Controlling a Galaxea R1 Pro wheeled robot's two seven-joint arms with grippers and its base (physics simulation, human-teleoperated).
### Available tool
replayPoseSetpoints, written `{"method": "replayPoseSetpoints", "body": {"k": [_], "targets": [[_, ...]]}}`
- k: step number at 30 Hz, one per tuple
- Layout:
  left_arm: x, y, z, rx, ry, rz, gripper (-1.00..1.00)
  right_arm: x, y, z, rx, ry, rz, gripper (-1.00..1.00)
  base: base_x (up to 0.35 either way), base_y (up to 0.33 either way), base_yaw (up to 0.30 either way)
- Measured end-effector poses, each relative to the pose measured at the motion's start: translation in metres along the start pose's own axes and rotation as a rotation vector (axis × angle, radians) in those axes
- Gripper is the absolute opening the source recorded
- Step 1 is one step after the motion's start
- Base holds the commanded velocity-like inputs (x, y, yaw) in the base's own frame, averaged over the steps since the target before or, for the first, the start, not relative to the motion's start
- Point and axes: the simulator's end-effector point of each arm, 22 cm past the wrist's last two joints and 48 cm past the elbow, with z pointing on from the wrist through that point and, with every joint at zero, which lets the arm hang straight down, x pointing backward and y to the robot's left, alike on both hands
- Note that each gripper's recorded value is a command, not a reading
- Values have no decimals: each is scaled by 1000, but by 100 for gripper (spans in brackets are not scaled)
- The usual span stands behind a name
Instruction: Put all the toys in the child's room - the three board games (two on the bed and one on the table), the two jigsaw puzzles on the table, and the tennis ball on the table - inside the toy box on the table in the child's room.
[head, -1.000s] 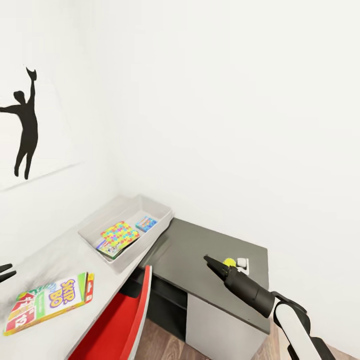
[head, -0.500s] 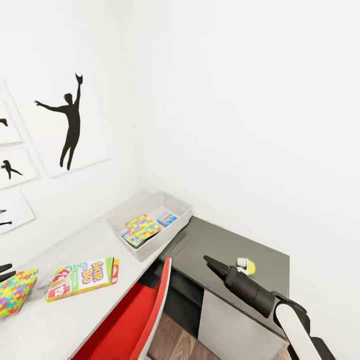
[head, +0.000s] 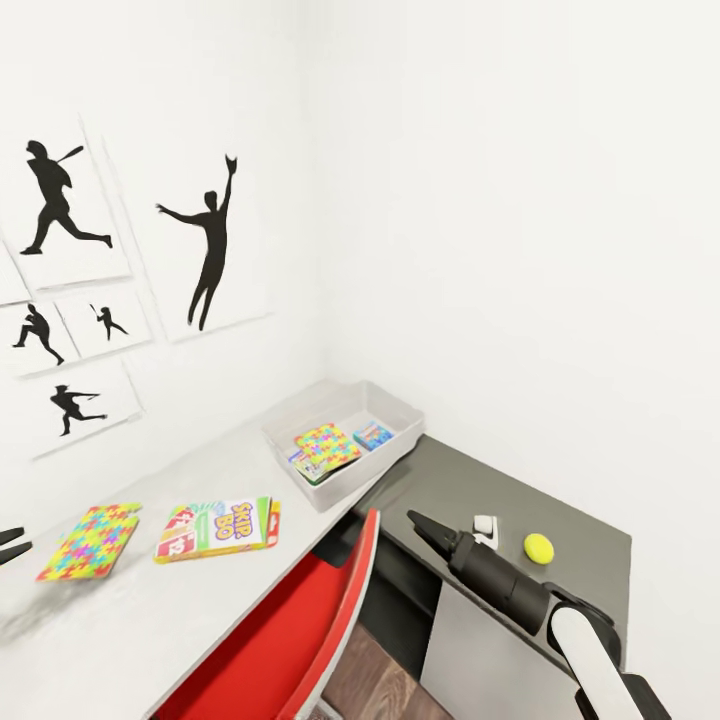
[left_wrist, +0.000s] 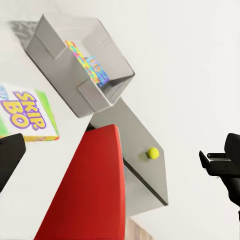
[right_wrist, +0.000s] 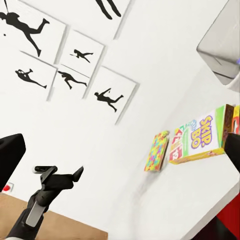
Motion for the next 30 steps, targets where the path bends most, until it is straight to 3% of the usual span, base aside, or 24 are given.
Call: {"method": "replayPoseSetpoints", "body": {"k": [12,21,30], "targets": [[-1,-1,-2,-2,-3,4,100,-6,-3,2,39,10,-15,100,-6,0,279],[-1,0,-2,-4,-2,4,100,-40,-8,24,160,57,-77,100,0,0,282],[-1,0,-2,-6,-2,4,100,-86,-2,46,247,39,-156,100,-19,7,283]]}}
